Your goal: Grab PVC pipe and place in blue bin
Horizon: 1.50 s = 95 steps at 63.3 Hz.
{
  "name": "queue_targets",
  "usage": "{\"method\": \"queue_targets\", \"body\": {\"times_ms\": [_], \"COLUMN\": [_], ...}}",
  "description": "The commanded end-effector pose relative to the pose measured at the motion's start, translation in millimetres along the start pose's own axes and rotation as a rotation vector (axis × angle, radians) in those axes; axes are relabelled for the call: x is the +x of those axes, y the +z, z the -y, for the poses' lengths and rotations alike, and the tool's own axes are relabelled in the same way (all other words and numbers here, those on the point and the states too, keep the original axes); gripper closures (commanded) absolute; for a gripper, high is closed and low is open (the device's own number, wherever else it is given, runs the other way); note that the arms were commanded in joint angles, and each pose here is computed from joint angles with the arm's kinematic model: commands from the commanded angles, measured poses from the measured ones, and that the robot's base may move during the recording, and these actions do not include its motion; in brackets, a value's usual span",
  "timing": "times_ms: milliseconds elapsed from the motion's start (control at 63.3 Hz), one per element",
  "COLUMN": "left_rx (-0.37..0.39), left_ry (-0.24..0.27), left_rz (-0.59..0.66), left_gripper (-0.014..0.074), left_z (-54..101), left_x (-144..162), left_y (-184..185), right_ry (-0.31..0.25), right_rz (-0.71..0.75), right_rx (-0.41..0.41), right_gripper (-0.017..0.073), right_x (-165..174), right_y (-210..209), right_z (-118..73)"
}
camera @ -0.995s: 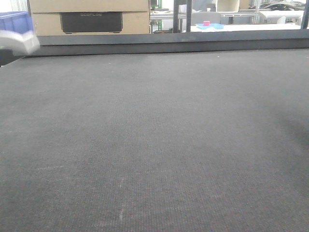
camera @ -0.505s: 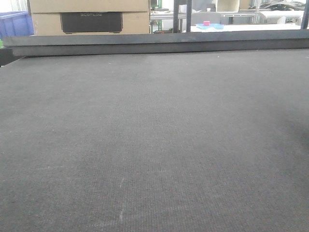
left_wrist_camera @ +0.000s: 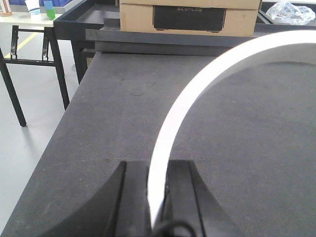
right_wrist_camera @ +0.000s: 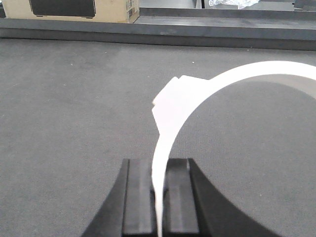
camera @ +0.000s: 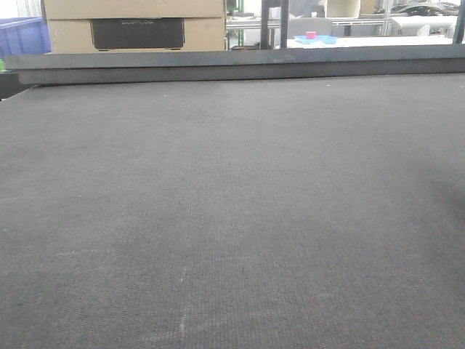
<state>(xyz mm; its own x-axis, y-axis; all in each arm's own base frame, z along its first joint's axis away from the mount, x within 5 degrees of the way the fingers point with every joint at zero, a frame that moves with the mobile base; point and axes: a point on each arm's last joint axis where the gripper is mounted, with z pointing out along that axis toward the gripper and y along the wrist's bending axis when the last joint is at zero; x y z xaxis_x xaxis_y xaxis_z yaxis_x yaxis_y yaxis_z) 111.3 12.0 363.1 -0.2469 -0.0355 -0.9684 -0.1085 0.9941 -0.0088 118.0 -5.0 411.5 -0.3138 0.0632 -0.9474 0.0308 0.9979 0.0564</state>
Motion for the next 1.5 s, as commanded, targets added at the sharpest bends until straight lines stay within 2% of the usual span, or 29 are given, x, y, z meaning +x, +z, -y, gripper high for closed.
{"method": "queue_targets", "body": {"times_ms": [0,1485], "left_rx": [0.006,0.006], "left_ry": [-0.003,-0.003], "left_rz": [0.022,0.021], "left_gripper": [0.0704,0.0704], "left_z": [0.7,0.7], "left_x": [-1.7,-1.7], "left_y": [-1.9,-1.9], "right_ry": [-0.014,-0.014], "right_rz": [0.018,0.018], "right_rx": [0.009,0.009], "right_gripper": [0.0728,0.0728], "right_x": [-0.5,-0.5], "right_y": [-1.2,-1.2], "right_z": [0.8,0.8]}}
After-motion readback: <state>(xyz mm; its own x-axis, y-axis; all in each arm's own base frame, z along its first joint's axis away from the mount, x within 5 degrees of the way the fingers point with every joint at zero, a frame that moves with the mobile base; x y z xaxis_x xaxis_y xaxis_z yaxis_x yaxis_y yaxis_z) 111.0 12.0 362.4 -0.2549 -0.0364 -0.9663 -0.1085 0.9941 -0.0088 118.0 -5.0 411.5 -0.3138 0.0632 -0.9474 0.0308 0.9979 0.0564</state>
